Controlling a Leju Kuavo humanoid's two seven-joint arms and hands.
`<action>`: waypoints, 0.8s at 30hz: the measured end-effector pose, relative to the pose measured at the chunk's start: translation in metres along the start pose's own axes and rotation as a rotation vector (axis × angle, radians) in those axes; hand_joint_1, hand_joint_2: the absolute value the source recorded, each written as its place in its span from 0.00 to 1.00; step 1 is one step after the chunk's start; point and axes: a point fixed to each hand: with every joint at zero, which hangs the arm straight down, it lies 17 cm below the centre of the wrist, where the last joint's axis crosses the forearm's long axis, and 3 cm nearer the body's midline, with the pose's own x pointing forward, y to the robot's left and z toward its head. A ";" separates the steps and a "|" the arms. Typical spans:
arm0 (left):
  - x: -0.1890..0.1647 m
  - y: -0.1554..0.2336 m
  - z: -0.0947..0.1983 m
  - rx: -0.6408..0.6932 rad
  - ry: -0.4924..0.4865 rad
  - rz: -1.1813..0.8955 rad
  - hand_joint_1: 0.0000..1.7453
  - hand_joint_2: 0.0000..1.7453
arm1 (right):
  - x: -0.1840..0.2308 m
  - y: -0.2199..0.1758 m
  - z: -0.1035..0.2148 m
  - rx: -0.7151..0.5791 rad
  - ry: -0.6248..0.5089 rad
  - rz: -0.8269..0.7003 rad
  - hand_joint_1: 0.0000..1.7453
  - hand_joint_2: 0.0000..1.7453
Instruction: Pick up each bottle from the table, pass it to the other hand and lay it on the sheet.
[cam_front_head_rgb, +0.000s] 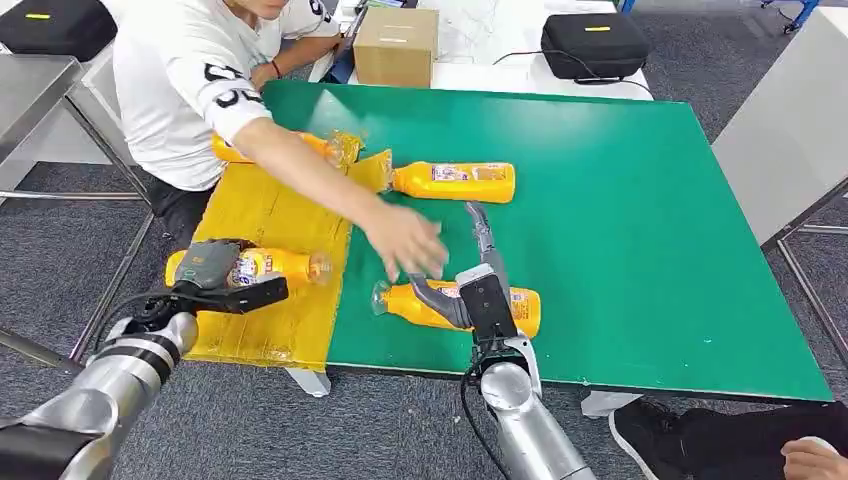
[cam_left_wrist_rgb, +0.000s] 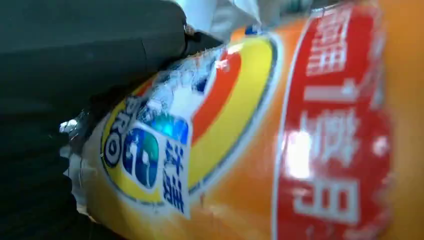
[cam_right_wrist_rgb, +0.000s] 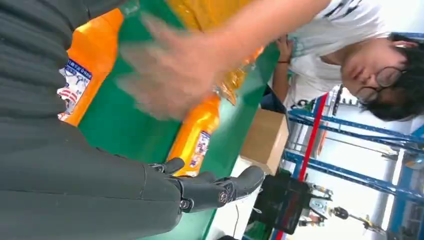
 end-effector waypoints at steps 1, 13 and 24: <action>-0.004 -0.003 0.001 -0.032 0.000 -0.025 1.00 1.00 | -0.001 0.001 0.000 0.005 0.003 0.000 0.00 1.00; -0.022 -0.009 0.003 -0.112 0.014 -0.141 1.00 1.00 | -0.012 0.008 -0.002 0.043 0.027 0.000 0.00 1.00; -0.010 -0.008 0.004 -0.054 -0.055 -0.201 0.00 1.00 | -0.021 0.013 0.001 0.065 0.051 -0.007 0.00 1.00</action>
